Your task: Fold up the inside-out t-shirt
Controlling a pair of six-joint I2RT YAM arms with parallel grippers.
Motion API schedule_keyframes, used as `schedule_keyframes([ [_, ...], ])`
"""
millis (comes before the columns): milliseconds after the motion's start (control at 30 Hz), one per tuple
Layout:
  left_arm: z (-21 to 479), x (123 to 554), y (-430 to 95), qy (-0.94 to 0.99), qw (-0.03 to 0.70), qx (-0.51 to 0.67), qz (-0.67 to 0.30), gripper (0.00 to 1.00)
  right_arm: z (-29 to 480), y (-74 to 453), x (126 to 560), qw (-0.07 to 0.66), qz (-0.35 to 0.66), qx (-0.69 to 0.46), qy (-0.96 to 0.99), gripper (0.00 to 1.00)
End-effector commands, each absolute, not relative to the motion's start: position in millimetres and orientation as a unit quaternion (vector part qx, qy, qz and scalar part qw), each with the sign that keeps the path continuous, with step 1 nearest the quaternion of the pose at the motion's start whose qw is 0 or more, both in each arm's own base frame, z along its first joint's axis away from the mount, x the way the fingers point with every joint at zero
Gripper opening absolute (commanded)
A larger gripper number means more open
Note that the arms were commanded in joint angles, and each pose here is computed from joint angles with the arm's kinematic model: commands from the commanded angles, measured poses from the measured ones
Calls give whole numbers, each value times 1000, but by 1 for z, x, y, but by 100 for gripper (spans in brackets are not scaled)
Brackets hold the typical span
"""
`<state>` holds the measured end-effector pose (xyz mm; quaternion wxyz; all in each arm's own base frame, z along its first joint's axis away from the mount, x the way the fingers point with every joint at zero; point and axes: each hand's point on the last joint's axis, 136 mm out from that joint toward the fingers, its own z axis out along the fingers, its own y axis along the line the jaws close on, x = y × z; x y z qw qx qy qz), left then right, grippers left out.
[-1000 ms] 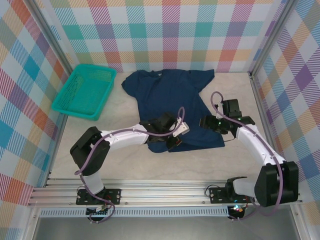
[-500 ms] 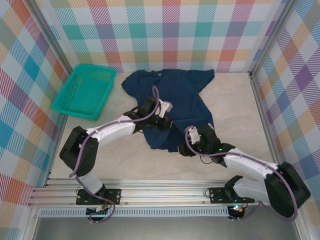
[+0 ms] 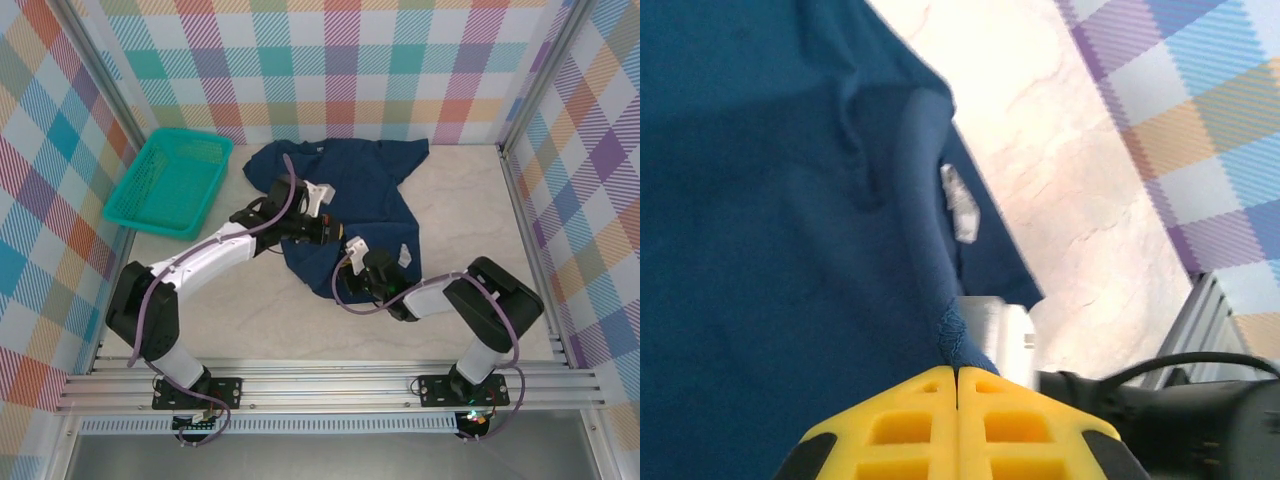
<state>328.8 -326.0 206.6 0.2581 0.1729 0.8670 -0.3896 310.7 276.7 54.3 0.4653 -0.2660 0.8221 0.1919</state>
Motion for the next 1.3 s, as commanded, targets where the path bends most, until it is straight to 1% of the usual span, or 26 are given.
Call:
schedule_keyframes([
  [0, 254, 321, -319, 850, 274, 174, -415, 0, 96, 290, 347, 554, 152, -269, 773, 20],
  [167, 293, 316, -317, 830, 300, 190, -430, 0, 97, 288, 369, 572, 91, -281, 765, 20],
  [333, 317, 310, -312, 817, 321, 201, -436, 0, 90, 284, 380, 548, 87, -267, 788, 20],
  [400, 325, 307, -312, 809, 327, 206, -444, 0, 91, 281, 383, 535, 99, -239, 804, 21],
  [533, 327, 302, -308, 807, 335, 217, -436, 0, 104, 274, 389, 521, 158, -205, 814, 21],
  [567, 327, 300, -307, 806, 335, 220, -436, 0, 101, 271, 386, 501, 179, -201, 822, 21],
  [667, 322, 299, -303, 809, 340, 228, -422, 0, 114, 277, 381, 483, 254, -213, 810, 21],
  [800, 320, 294, -302, 806, 341, 248, -416, 0, 121, 289, 370, 453, 312, -250, 797, 20],
  [867, 321, 295, -301, 805, 346, 247, -414, 0, 119, 293, 369, 442, 318, -259, 798, 20],
  [933, 330, 295, -305, 796, 348, 240, -433, 0, 115, 294, 373, 438, 305, -250, 808, 20],
  [1067, 351, 290, -314, 775, 343, 233, -476, 0, 107, 297, 383, 458, 220, -252, 823, 20],
  [1167, 372, 289, -317, 758, 355, 224, -498, 0, 102, 301, 387, 469, 170, -266, 825, 20],
  [1267, 389, 282, -321, 743, 357, 228, -519, 0, 98, 303, 390, 465, 152, -274, 828, 21],
])
